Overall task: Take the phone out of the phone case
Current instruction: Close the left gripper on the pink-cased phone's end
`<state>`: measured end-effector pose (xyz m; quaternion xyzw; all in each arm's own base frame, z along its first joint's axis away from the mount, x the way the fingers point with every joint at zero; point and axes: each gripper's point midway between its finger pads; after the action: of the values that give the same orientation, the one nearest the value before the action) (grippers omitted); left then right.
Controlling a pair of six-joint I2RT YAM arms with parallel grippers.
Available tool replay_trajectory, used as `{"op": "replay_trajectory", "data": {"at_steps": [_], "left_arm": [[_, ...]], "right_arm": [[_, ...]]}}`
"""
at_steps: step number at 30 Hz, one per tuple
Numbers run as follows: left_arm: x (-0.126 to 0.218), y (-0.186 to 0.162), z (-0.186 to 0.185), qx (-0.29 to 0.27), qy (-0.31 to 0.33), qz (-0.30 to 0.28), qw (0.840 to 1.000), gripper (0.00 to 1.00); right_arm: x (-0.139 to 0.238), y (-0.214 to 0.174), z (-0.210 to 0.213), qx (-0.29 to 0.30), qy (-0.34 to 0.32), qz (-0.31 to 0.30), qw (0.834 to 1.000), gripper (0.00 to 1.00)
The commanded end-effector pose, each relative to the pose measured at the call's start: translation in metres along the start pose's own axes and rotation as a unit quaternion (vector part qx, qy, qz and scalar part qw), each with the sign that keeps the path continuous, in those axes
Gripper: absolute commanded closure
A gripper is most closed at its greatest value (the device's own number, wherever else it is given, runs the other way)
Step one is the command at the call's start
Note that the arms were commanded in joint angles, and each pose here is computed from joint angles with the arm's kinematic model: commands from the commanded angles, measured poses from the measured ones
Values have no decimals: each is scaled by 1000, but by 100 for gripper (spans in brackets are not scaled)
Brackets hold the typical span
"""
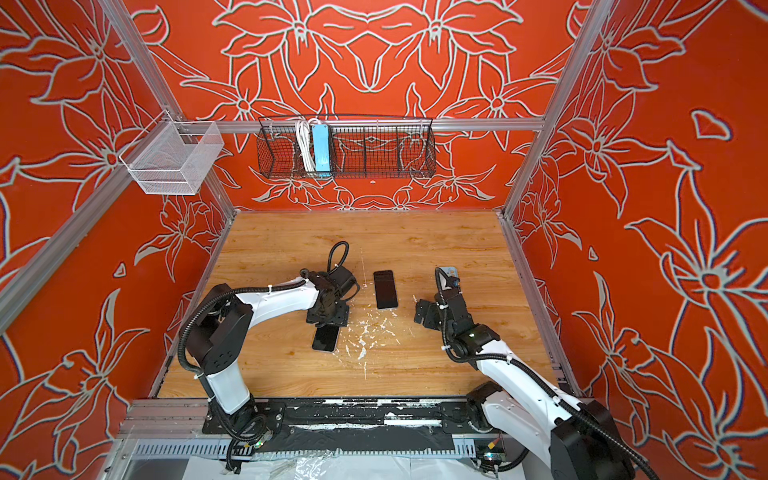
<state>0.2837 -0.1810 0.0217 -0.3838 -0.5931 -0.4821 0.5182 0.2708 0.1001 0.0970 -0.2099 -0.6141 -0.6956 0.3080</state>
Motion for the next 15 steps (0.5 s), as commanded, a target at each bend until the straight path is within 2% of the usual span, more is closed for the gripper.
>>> {"op": "replay_trajectory", "data": {"at_steps": [1,7,15], "left_arm": [[-15,-21,11,-10,29,34,999,17],[-16,-28,15,-22,33,43,998,11],[-17,-36,16,-35,31,55,997,11]], "right_arm": [[0,-3,-3,-7,-7,-3,1000,2],[0,-4,-3,-9,-7,-3,1000,2],[-1,-3,-3,-9,-8,-3,1000,2]]}}
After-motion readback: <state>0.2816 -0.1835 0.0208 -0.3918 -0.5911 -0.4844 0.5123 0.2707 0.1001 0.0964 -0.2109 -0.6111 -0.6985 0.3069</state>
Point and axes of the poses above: each gripper's point midway between its finger pads, its own x axis back along the fingers, its own z axis along the line the jaws close on, y = z × x, and after that the axes turned 15 degrees about x, right-handed
